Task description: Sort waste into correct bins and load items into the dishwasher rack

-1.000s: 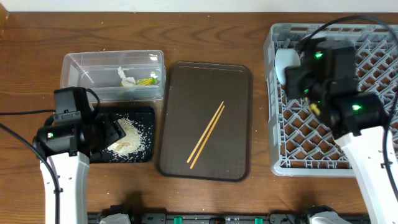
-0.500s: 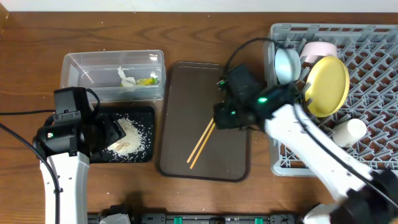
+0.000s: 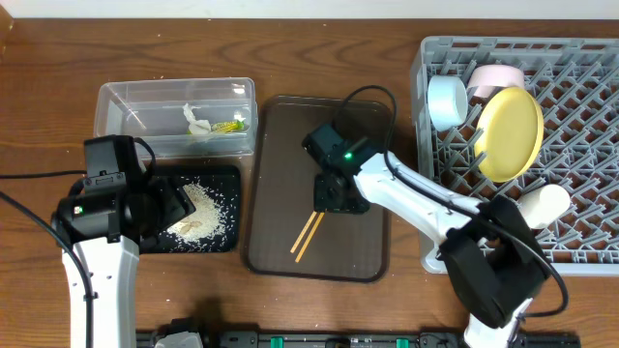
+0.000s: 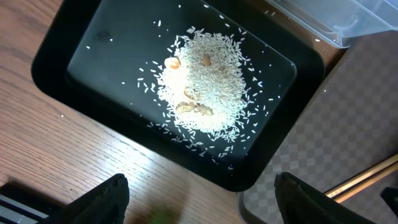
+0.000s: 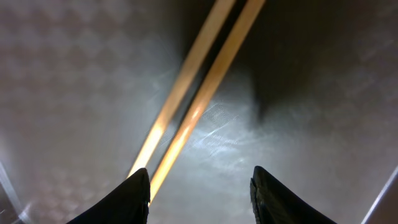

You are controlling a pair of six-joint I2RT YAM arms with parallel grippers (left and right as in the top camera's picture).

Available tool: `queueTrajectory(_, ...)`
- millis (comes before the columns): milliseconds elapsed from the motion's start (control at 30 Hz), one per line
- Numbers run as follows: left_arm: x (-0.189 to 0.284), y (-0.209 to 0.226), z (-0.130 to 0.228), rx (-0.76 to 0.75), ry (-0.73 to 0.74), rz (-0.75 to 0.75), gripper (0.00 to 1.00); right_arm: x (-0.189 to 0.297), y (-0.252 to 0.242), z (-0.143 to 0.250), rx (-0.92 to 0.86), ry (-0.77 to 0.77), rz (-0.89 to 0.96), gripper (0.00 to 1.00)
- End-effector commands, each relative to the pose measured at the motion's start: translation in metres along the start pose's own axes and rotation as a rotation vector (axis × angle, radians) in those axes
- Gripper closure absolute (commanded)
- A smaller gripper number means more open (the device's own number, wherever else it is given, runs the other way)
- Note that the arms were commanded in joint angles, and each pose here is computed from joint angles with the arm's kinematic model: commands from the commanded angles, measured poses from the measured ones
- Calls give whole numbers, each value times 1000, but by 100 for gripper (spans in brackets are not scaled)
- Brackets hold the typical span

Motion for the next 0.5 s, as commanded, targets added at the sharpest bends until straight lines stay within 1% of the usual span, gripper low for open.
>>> queueTrajectory(0, -1, 3, 1, 10, 1, -11, 22, -14, -4, 0, -23, -2, 44, 49)
queueTrajectory(233, -1, 3, 1, 10, 1, -11, 22, -28, -6, -1, -24, 3, 65, 50)
queueTrajectory(467, -1, 3, 1, 10, 2, -11, 22, -27, -12, -4, -23, -22, 106, 54)
Point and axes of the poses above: each gripper's point midway between its finger pads, its own x axis back along the fingers, its own y axis along the line the jaws close on, z = x × y, the point moved 4 cm from there along x, back along the fingers, and after that the axes turned 1 degree about -x, right-handed, at the moved point
